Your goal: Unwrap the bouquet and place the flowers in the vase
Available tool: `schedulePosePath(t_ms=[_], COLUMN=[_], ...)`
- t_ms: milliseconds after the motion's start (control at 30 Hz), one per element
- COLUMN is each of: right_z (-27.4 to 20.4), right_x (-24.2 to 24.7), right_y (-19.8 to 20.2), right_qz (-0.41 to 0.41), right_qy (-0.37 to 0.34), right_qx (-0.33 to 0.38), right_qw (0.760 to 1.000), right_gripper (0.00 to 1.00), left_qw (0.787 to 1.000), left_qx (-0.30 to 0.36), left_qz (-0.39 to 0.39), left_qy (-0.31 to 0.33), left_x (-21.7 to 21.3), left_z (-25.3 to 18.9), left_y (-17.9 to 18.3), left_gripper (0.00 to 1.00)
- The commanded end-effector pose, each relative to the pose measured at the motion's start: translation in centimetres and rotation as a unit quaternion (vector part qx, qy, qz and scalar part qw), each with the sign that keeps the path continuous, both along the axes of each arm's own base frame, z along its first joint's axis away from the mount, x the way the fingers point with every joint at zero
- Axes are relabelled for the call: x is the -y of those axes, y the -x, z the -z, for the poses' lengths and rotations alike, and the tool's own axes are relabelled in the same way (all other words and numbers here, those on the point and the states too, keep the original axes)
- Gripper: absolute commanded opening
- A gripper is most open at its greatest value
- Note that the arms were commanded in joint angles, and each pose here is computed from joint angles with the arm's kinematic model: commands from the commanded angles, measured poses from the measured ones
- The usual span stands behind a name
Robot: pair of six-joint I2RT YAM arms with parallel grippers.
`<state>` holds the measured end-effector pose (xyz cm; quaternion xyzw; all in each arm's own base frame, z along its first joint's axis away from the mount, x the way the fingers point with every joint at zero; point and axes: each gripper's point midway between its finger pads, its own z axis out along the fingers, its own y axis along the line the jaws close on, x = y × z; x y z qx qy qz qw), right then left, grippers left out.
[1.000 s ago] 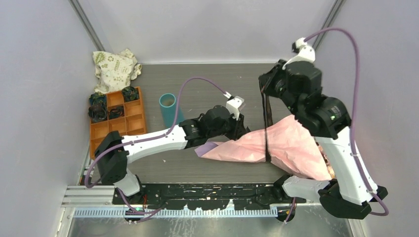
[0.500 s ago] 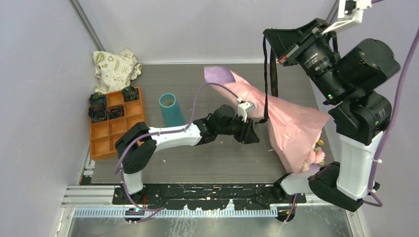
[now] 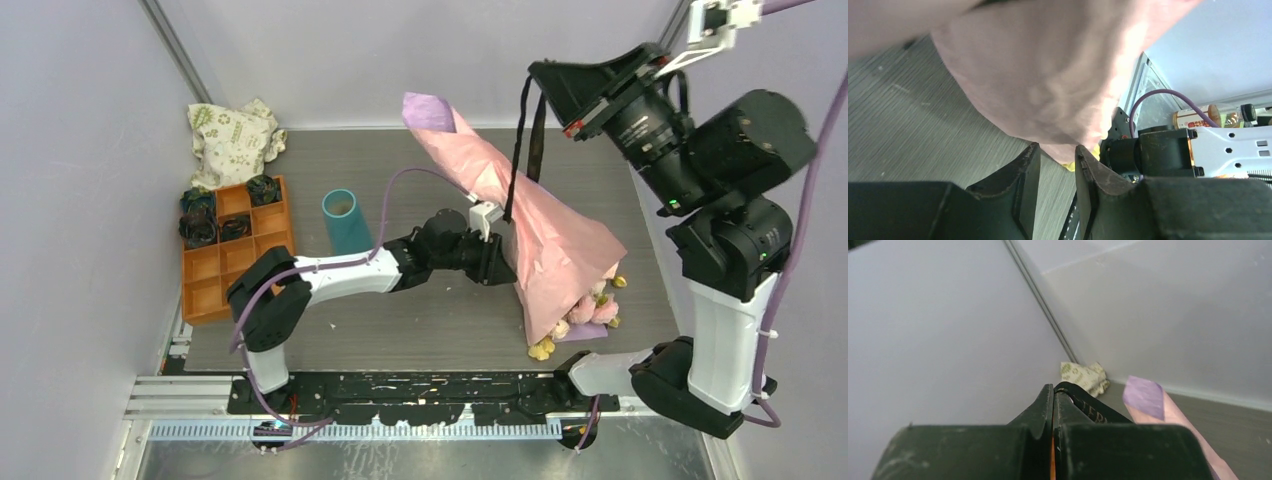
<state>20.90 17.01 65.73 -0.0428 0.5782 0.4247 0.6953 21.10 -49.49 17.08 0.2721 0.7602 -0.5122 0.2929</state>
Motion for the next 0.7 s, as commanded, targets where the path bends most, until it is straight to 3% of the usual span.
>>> schedulePosePath(t_ms=[0, 100, 200, 333, 433, 533, 667], right_z=[5.5, 11.5, 17.6, 23.9, 27.3, 32.0, 39.8], right_x=[-0.2, -0.2, 0.5, 1.4, 2.0, 2.1, 1.3], right_y=[-4.0, -6.8, -9.0, -9.1, -7.7, -6.0, -4.7], right_qz=[0.058, 0.102, 0.154, 0.183, 0.184, 0.17, 0.146], right_qy=[0.034, 0.077, 0.133, 0.166, 0.14, 0.136, 0.171], right_qx=[-0.075, -0.152, -0.229, -0.301, -0.325, -0.364, -0.438], right_qw=[0.995, 0.98, 0.952, 0.921, 0.917, 0.906, 0.87], right_gripper=[0.05, 0.24, 0.75, 0.81, 0.99, 1.0, 0.98], left_qw=[0.998, 0.996, 0.99, 0.977, 0.966, 0.959, 0.957], left_qx=[0.029, 0.039, 0.055, 0.089, 0.118, 0.137, 0.147], left_qz=[-0.044, -0.079, -0.127, -0.192, -0.229, -0.247, -0.238], left_qy=[0.031, 0.022, 0.024, 0.016, 0.008, -0.021, -0.075], left_x=[-2.6, -5.2, -8.6, -12.9, -14.9, -14.8, -12.1], left_z=[-5.9, -7.7, -10.8, -13.9, -15.3, -14.9, -13.2], left_y=[-0.1, 0.1, 0.3, 0.0, -0.8, -2.2, -4.4], left_gripper=[0.33, 0.33, 0.33, 0.37, 0.44, 0.48, 0.45])
